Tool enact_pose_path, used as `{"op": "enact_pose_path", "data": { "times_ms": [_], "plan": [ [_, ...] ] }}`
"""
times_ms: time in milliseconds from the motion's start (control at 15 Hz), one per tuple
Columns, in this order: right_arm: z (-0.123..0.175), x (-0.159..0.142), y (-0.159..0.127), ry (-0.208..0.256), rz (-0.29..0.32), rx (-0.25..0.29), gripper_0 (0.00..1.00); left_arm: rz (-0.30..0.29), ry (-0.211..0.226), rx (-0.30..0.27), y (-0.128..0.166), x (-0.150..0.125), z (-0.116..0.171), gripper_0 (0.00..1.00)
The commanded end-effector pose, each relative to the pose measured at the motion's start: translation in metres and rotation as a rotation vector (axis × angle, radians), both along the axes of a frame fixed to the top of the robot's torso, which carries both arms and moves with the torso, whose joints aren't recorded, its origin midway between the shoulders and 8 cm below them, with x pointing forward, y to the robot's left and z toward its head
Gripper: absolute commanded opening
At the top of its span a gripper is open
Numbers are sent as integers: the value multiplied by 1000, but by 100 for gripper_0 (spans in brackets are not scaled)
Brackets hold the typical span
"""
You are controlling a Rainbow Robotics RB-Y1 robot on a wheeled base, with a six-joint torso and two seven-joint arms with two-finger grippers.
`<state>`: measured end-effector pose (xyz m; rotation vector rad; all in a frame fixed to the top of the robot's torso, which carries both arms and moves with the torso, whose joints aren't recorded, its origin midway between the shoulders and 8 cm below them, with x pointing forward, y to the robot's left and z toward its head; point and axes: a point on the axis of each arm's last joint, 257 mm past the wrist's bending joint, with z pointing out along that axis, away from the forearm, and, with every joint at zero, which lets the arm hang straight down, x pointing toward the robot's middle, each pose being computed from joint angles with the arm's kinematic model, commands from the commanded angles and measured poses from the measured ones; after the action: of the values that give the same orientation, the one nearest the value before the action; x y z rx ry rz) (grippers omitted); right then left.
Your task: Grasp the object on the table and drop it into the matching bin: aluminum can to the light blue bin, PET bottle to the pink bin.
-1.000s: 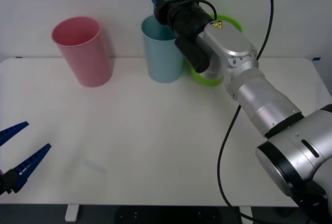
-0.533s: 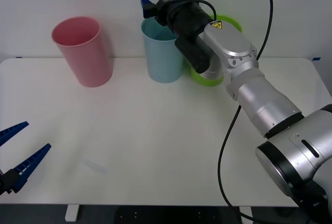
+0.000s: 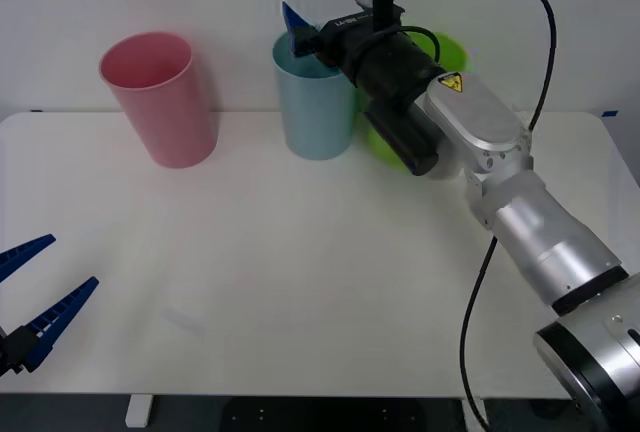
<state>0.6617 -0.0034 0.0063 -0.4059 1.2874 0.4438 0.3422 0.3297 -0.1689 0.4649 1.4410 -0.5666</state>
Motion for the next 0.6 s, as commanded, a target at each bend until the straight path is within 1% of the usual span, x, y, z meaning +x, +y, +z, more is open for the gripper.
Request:
{"op": "enact_pose_path", "data": {
  "times_ms": [67, 133, 267, 467, 600],
  "plan": [
    [-8, -25, -14, -24, 35, -19, 100, 0, 0, 0, 0, 0, 0, 100],
    [-16, -34, -17, -21, 62, -30, 100, 0, 0, 0, 0, 0, 0, 100],
    [-30, -49, -30, -15, 95, -55, 100, 0, 0, 0, 0, 0, 0, 100],
    [-51, -72, -56, -7, 112, -84, 100, 0, 0, 0, 0, 0, 0, 100],
    [-66, -92, -72, 1, 135, -115, 100, 0, 0, 0, 0, 0, 0, 100]
  ]
}}
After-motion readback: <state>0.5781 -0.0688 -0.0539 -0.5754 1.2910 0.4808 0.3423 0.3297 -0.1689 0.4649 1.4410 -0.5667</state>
